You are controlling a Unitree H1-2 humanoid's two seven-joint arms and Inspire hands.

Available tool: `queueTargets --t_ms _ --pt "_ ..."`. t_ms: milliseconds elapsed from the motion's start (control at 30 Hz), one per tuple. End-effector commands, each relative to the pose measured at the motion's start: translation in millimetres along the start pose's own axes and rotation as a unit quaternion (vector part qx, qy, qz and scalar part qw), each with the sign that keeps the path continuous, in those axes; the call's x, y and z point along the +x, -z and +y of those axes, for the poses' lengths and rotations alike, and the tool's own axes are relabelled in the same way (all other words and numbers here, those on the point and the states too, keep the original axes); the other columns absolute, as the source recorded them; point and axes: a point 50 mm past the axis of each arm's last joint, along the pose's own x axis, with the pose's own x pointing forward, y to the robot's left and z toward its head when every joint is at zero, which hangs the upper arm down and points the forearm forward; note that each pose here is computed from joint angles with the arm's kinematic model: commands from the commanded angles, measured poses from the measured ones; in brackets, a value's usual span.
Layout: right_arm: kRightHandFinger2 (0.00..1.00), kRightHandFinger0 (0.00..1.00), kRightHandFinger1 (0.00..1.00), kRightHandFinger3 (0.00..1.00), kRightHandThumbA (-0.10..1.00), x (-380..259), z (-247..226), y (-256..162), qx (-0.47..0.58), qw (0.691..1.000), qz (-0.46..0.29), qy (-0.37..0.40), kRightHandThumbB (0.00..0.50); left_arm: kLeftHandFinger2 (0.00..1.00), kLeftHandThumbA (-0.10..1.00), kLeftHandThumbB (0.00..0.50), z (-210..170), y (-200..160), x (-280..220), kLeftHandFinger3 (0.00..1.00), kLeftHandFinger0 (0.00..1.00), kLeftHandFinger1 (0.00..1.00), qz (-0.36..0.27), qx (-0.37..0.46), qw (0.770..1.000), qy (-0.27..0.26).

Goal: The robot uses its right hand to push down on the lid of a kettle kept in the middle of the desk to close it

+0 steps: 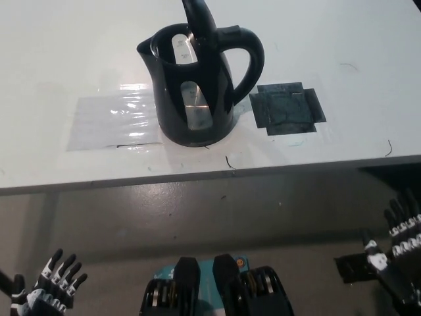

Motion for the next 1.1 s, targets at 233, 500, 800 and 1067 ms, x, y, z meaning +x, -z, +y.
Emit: queueTargets --t_ms 233,500,800,1067 --pt "1.0 1.0 1.0 1.0 0.51 -18.9 36.8 -88.7 -0.006 0.992 -0.128 -0.021 0.375 1.0 1.0 0.5 3.8 -10.6 -0.5 1.0 1.0 1.0 -0.032 0.001 0.999 0.015" --pt "1.0 1.0 1.0 1.0 0.61 50.1 61.7 -164.6 -0.026 0.97 -0.229 -0.082 0.5 1.0 1.0 0.5 6.7 -6.2 -7.5 1.0 1.0 1.0 -0.022 0.002 1.0 0.015" --pt "1.0 1.0 1.0 1.0 0.8 138.8 98.7 -211.1 -0.026 0.96 -0.242 -0.135 0.425 1.0 1.0 0.5 7.2 -7.4 -5.7 1.0 1.0 1.0 -0.024 0.0 1.0 0.014" --pt "1.0 1.0 1.0 1.0 1.0 226.7 162.4 -202.6 -0.001 0.964 -0.196 -0.181 0.381 1.0 1.0 0.5 2.7 -1.4 -8.5 1.0 1.0 1.0 -0.016 -0.002 1.0 0.018"
